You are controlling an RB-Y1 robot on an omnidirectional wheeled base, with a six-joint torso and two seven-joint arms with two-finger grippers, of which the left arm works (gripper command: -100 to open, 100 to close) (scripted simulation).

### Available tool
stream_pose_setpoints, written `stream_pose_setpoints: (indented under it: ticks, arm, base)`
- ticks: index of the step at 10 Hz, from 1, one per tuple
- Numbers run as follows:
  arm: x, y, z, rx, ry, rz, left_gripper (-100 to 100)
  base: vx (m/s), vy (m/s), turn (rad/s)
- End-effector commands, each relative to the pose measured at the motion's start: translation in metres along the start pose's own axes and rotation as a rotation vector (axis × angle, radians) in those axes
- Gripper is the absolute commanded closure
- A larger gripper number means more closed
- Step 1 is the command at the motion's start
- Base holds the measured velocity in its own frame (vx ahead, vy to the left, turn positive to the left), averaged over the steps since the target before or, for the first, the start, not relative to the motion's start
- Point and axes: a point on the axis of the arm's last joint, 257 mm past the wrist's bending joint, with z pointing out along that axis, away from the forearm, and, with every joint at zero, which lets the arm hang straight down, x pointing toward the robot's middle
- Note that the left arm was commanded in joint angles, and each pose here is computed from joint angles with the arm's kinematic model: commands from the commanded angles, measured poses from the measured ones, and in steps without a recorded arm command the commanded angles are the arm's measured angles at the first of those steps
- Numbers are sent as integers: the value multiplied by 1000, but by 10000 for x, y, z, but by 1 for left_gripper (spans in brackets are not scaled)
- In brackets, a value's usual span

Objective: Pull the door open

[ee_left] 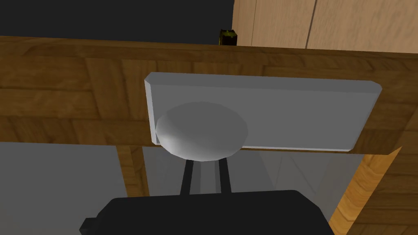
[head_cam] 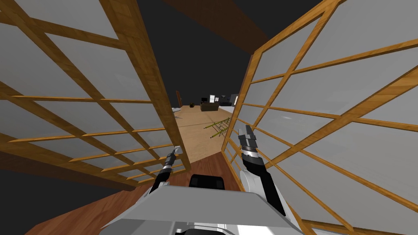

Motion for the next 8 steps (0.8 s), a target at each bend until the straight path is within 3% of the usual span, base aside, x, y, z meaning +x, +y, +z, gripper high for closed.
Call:
stream_pose_setpoints:
  ticks: [1,3,4,8]
  arm:
    - [110,-59,72,20,18,-65,100]
    - [110,-59,72,20,18,-70,100]
    - [5,-10,17,-1,-8,-117,-100]
    - [38,-17,-6,10,-26,-272,-100]
  base:
    - [-29,9,-42]
    - [-19,6,-14]
    - [-28,17,-41]
    - [-55,15,-35]
